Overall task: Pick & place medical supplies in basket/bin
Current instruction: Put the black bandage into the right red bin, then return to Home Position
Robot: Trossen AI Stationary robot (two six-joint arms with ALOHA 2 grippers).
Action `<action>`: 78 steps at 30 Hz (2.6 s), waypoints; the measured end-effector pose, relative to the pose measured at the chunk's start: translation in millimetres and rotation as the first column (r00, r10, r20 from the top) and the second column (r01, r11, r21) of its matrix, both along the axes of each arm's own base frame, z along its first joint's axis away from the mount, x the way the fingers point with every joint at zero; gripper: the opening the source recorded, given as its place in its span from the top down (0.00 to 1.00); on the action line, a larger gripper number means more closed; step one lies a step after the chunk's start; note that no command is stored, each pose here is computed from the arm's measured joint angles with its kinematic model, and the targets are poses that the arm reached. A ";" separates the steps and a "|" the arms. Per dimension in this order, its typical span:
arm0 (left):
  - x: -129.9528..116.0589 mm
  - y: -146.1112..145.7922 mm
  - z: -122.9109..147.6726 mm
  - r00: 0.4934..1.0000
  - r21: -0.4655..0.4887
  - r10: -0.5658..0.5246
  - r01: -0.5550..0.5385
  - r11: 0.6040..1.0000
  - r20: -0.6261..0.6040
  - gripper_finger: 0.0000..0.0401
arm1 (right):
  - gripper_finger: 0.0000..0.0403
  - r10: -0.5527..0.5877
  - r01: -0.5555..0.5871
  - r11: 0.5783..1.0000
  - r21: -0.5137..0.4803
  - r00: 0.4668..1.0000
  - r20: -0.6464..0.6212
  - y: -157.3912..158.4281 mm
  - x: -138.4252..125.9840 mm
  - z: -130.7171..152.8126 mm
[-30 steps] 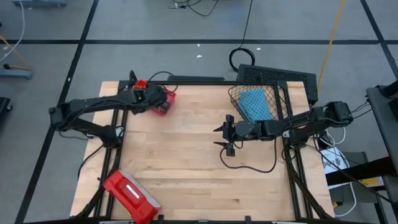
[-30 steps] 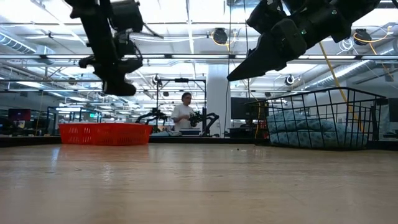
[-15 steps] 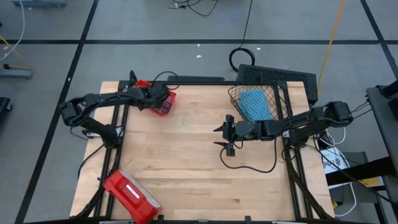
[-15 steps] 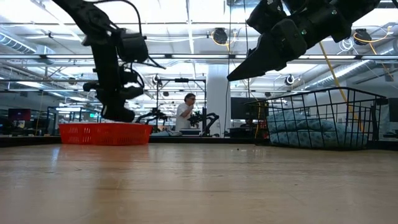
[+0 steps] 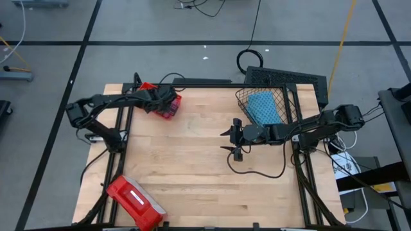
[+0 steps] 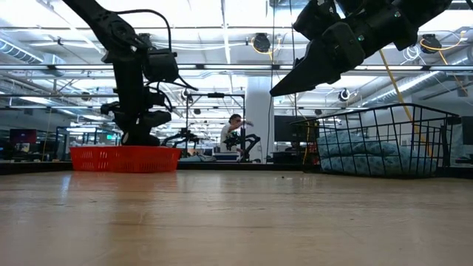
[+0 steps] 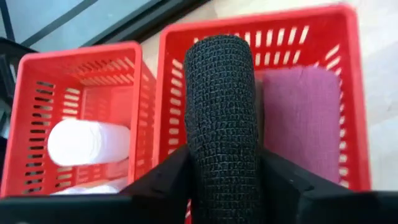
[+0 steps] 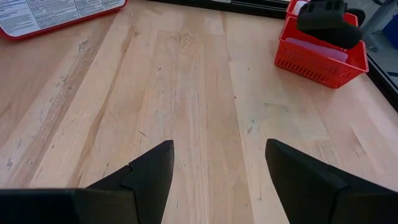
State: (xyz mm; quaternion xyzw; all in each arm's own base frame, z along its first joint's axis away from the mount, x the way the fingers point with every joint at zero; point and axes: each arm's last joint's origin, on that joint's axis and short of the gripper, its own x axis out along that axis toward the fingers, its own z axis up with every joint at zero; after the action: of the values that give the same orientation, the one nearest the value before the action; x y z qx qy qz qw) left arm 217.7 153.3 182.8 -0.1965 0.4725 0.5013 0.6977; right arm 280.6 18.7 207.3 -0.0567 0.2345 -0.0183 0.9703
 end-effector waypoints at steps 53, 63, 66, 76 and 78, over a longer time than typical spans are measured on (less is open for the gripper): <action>-117.9 -167.6 41.3 0.220 0.624 -0.841 0.583 0.520 0.495 0.33 | 0.40 -0.086 -0.005 0.973 0.232 0.920 0.383 -7.8 -165.7 43.4; -140.9 -166.2 31.0 0.028 0.726 -0.890 0.566 0.390 0.456 0.33 | 0.40 0.013 -0.146 0.952 0.269 0.897 0.443 -4.5 -169.0 33.0; -139.0 -167.2 25.4 0.015 0.722 -0.894 0.583 0.372 0.448 0.33 | 0.40 0.039 -0.175 0.950 0.257 0.886 0.461 -4.0 -170.5 34.9; -128.5 -172.3 -0.4 -0.064 0.714 -0.875 0.608 0.347 0.480 0.33 | 0.40 0.091 -0.241 0.945 0.222 0.843 0.529 -2.2 -167.8 24.4; -127.8 -172.7 0.6 -0.087 0.729 -0.869 0.589 0.349 0.486 0.33 | 0.40 0.118 -0.277 0.938 0.208 0.821 0.559 -1.1 -166.5 14.9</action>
State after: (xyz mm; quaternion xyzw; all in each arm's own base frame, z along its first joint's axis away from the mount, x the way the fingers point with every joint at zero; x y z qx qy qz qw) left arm 90.0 -19.4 183.4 -0.0134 0.0078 -0.0825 0.9965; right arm 114.1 17.7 222.2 0.0644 -0.0542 0.1017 0.9912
